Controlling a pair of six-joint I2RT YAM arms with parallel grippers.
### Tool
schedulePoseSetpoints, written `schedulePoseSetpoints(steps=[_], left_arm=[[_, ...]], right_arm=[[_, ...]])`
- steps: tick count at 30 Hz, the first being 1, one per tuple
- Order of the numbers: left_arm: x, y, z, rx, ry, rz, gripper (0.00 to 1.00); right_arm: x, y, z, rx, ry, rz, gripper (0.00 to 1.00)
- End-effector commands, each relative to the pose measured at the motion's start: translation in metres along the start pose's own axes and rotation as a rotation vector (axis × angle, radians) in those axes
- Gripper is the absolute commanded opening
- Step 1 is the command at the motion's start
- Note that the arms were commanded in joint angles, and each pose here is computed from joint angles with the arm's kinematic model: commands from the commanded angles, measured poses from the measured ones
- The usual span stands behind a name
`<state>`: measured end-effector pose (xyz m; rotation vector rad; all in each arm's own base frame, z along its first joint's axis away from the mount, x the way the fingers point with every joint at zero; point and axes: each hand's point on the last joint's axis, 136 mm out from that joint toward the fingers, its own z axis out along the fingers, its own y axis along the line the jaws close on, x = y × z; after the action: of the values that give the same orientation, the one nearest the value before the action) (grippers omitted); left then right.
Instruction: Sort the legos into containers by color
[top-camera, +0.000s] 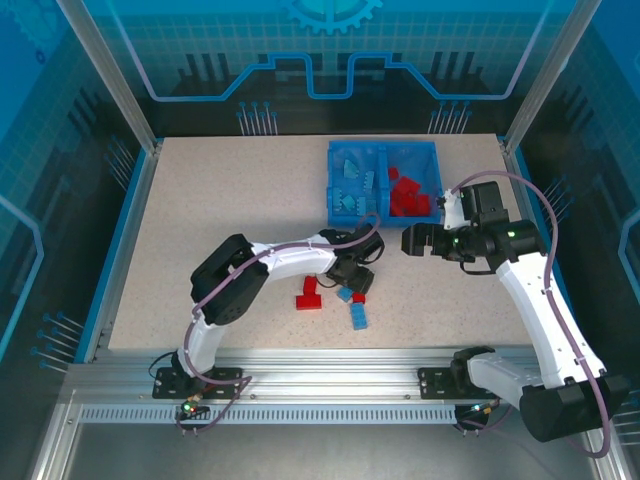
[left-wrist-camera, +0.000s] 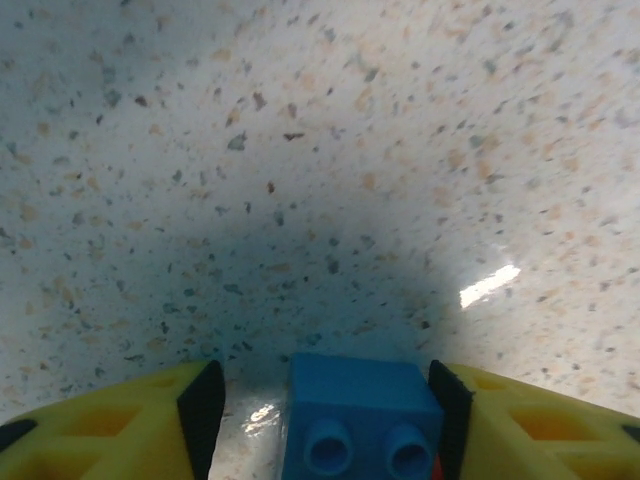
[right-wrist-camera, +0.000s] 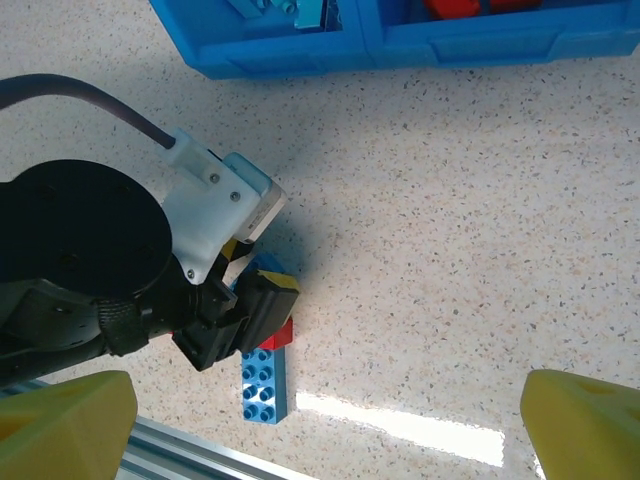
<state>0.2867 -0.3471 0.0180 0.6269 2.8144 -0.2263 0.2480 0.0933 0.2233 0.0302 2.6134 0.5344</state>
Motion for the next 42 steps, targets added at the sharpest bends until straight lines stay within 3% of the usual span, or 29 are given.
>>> schedulePoseSetpoints(steps=[1, 8, 15, 25, 31, 42], left_arm=[[0.008, 0.008, 0.003, -0.042, 0.037, 0.012, 0.57], [0.022, 0.023, 0.0, -0.09, 0.056, -0.035, 0.5], [0.041, 0.025, -0.001, -0.069, 0.088, -0.139, 0.57], [0.047, 0.024, -0.001, -0.053, 0.103, -0.205, 0.37], [0.004, 0.031, -0.037, -0.016, -0.039, -0.251, 0.36], [-0.124, 0.071, -0.129, -0.064, -0.383, -0.216, 0.36]], right_arm=[[0.005, 0.001, 0.003, -0.001, 0.016, 0.017, 1.0], [0.004, 0.001, 0.004, -0.002, 0.02, 0.022, 1.0], [0.003, 0.002, 0.01, -0.011, 0.025, 0.032, 1.0], [0.002, 0.004, 0.012, -0.025, 0.027, 0.038, 1.0], [0.006, 0.011, 0.014, -0.055, 0.032, 0.026, 1.0], [0.002, 0.017, 0.01, -0.063, 0.004, 0.032, 1.0]])
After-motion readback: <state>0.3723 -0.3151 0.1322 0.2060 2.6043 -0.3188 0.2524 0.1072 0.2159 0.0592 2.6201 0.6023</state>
